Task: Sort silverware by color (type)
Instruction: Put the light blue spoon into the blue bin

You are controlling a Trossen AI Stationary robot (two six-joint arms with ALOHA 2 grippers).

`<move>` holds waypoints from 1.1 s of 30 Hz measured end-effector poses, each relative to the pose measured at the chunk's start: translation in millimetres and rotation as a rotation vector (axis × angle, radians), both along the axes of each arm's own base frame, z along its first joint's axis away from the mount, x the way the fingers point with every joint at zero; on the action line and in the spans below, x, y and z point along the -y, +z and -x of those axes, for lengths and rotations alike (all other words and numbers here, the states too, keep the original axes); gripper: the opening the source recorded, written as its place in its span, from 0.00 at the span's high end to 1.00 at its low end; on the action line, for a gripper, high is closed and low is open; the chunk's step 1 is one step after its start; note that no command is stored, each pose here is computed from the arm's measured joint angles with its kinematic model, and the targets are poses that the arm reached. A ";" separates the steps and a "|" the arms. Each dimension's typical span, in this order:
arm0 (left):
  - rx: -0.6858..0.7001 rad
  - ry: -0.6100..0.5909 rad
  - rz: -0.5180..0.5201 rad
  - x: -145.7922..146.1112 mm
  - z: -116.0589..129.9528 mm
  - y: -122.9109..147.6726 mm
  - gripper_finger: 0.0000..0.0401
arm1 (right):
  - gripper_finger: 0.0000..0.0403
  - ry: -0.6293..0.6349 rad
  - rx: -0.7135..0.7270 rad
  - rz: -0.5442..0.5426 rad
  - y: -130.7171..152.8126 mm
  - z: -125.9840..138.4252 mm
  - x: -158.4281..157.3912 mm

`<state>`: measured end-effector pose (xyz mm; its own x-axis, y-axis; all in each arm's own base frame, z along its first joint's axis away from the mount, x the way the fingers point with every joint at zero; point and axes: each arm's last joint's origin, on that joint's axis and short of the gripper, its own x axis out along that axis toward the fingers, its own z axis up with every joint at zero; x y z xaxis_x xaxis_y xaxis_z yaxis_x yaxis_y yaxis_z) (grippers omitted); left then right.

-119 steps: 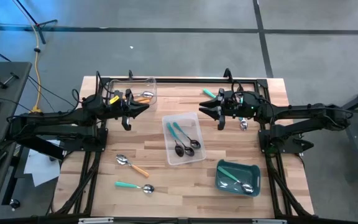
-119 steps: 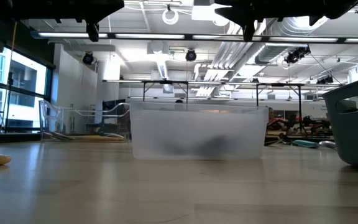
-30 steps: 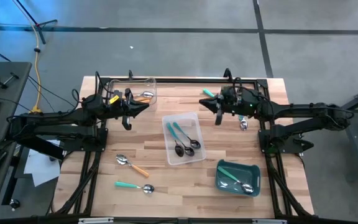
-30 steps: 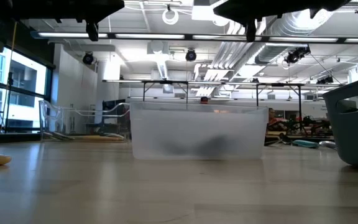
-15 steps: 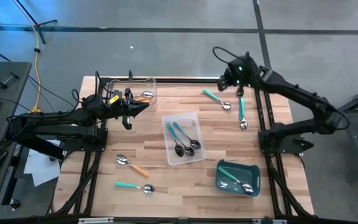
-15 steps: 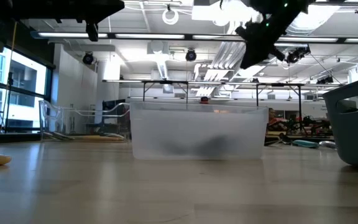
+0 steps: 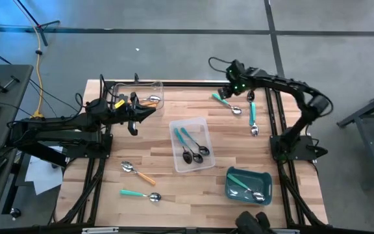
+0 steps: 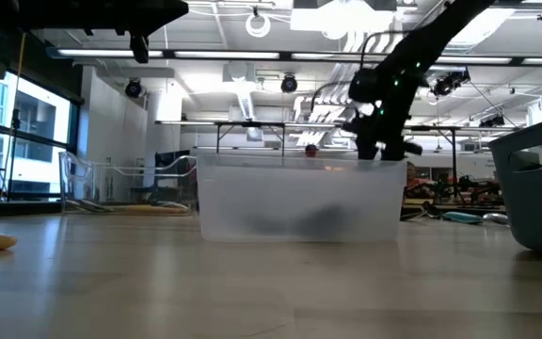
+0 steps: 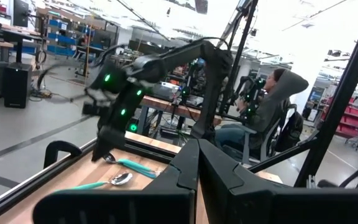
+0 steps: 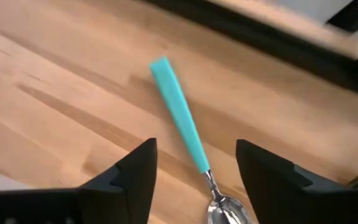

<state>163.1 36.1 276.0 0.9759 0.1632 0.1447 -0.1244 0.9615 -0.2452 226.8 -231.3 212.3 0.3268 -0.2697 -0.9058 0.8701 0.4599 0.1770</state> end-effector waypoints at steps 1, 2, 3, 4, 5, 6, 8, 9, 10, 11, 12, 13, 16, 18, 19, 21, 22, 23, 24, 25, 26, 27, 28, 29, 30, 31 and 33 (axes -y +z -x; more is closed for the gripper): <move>0.000 0.000 0.000 0.0 0.0 0.0 1.00 | 0.48 0.000 -0.017 -0.017 -7.1 -1.7 1.7; 0.000 0.000 0.001 0.0 0.0 0.0 1.00 | 0.48 -0.001 -0.033 -0.033 -14.0 -3.0 3.3; 0.000 0.000 0.001 0.0 0.0 0.0 1.00 | 0.47 -0.002 -0.049 -0.046 -20.2 -4.3 4.7; 0.000 0.000 0.001 0.0 0.0 0.0 1.00 | 0.47 -0.002 -0.062 -0.059 -26.1 -5.3 6.0; 0.000 0.000 0.001 0.0 0.0 0.0 1.00 | 0.47 -0.002 -0.074 -0.071 -31.4 -6.3 7.0; 0.000 0.000 0.000 0.0 0.0 0.0 1.00 | 0.47 -0.002 -0.085 -0.083 -36.5 -7.2 7.9; -0.001 0.000 0.000 0.0 0.0 -0.1 1.00 | 0.47 -0.001 -0.102 -0.103 -44.8 -8.4 9.0; -0.001 0.000 0.001 0.0 0.0 -0.1 1.00 | 0.47 0.001 -0.104 -0.113 -47.5 -8.9 9.3; -0.001 0.000 0.001 0.0 0.0 -0.1 1.00 | 0.47 0.004 -0.103 -0.125 -50.0 -9.4 9.4; -0.001 0.000 0.001 0.0 0.0 -0.1 1.00 | 0.47 0.008 -0.101 -0.135 -52.1 -10.0 9.5; -0.001 0.000 0.001 0.0 0.0 -0.1 1.00 | 0.47 0.013 -0.097 -0.149 -53.9 -10.6 9.2; -0.001 0.000 0.001 0.0 0.0 -0.1 1.00 | 0.47 0.015 -0.100 -0.153 -55.7 -11.2 9.0; -0.004 0.000 0.002 0.0 -0.1 -0.4 1.00 | 0.47 0.016 -0.111 -0.168 -60.8 -12.0 9.0; -0.009 -0.002 0.008 0.0 -0.1 -1.0 1.00 | 0.47 0.014 -0.123 -0.184 -65.3 -12.1 9.1; -0.010 -0.002 0.015 0.0 -0.1 -1.2 1.00 | 0.47 0.014 -0.133 -0.195 -67.5 -11.8 8.7; -0.012 -0.003 0.022 0.0 -0.2 -1.5 1.00 | 0.47 0.013 -0.142 -0.205 -70.6 -11.8 8.7; -0.015 -0.003 0.022 0.0 -0.2 -1.7 1.00 | 0.47 0.014 -0.148 -0.210 -72.0 -12.1 9.0; -0.017 -0.003 0.023 0.0 -0.3 -1.9 1.00 | 0.47 0.013 -0.151 -0.213 -72.7 -12.3 9.2; -0.018 -0.003 0.023 0.0 -0.3 -2.0 1.00 | 0.47 0.012 -0.157 -0.219 -73.7 -12.0 8.9; -0.018 -0.003 0.023 0.0 -0.3 -2.1 1.00 | 0.47 0.012 -0.159 -0.221 -74.5 -12.0 8.9; -0.018 -0.003 0.023 0.0 -0.3 -2.1 1.00 | 0.47 0.012 -0.161 -0.222 -74.8 -11.9 8.9; -0.019 -0.003 0.023 0.0 -0.2 -2.1 1.00 | 0.47 0.012 -0.161 -0.222 -74.9 -11.9 8.8; -0.019 -0.003 0.023 0.0 -0.2 -2.2 1.00 | 0.48 0.011 -0.162 -0.223 -75.0 -11.8 8.8; -0.020 -0.001 0.024 -0.1 -0.3 -2.2 1.00 | 0.49 0.009 -0.164 -0.223 -75.2 -11.7 8.8; -0.019 0.003 0.024 -0.2 -0.3 -2.2 1.00 | 0.50 0.008 -0.166 -0.224 -75.5 -11.5 8.7; -0.019 0.010 0.025 -0.4 -0.2 -2.2 1.00 | 0.53 0.007 -0.168 -0.223 -75.7 -11.5 8.7; -0.019 0.024 0.028 -0.8 -0.2 -2.3 1.00 | 0.59 0.009 -0.173 -0.221 -76.0 -11.2 8.6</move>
<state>163.3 36.9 273.8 0.9741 0.1905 0.1216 -0.1523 0.9509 -0.2696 238.0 -239.9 136.3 0.1639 -0.0577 -0.9848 0.8924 0.4342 0.1231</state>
